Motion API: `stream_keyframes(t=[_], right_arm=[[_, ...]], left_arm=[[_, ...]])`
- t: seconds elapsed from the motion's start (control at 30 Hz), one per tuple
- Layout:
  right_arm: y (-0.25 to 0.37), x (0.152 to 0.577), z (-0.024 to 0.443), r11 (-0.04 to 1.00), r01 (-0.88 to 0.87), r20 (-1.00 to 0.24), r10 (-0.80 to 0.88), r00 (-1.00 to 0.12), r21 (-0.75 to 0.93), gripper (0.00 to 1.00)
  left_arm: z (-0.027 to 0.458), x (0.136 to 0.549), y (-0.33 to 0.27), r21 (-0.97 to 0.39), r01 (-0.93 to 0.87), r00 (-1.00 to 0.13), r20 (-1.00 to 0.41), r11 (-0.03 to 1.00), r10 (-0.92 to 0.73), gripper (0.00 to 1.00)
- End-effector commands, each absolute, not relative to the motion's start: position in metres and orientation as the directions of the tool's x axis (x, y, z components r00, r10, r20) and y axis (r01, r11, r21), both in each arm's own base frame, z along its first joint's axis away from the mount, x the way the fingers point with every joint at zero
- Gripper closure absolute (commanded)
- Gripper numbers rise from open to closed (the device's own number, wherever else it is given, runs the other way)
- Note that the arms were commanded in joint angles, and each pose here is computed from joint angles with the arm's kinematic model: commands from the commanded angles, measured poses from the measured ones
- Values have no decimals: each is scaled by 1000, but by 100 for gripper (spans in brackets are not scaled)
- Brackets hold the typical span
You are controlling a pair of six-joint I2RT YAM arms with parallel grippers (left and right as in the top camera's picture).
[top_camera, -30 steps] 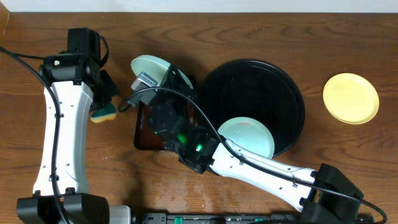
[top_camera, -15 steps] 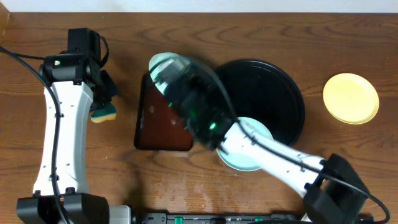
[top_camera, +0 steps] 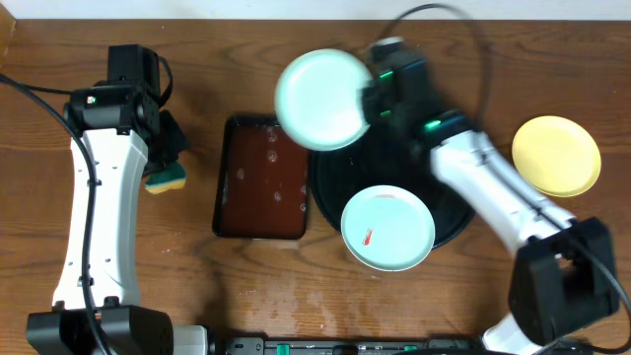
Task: Clean dirty plates on tray and stack at the side
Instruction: 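Carry the pale green plate right and lower it onto the yellow plate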
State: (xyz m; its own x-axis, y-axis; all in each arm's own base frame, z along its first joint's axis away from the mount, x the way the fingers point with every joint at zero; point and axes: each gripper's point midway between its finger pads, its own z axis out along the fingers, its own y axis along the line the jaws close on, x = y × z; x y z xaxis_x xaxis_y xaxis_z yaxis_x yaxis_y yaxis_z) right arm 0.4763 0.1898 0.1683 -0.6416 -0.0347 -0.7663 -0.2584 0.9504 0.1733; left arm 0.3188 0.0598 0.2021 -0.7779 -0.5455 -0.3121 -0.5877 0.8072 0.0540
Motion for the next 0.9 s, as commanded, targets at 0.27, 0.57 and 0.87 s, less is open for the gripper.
stream_keyframes(t=[0.27, 0.57, 0.87], right_arm=[[-17, 460, 135, 901, 185, -504, 379, -776, 393, 99], [-159, 412, 121, 790, 497, -436, 612, -660, 358, 99], [-242, 362, 113, 669, 690, -430, 728, -533, 276, 99]], left_arm=[[186, 339, 2, -88, -390, -874, -279, 917, -399, 92], [179, 341, -29, -90, -300, -905, -287, 950, -313, 92], [179, 340, -38, -86, -265, -916, -288, 960, -279, 92]])
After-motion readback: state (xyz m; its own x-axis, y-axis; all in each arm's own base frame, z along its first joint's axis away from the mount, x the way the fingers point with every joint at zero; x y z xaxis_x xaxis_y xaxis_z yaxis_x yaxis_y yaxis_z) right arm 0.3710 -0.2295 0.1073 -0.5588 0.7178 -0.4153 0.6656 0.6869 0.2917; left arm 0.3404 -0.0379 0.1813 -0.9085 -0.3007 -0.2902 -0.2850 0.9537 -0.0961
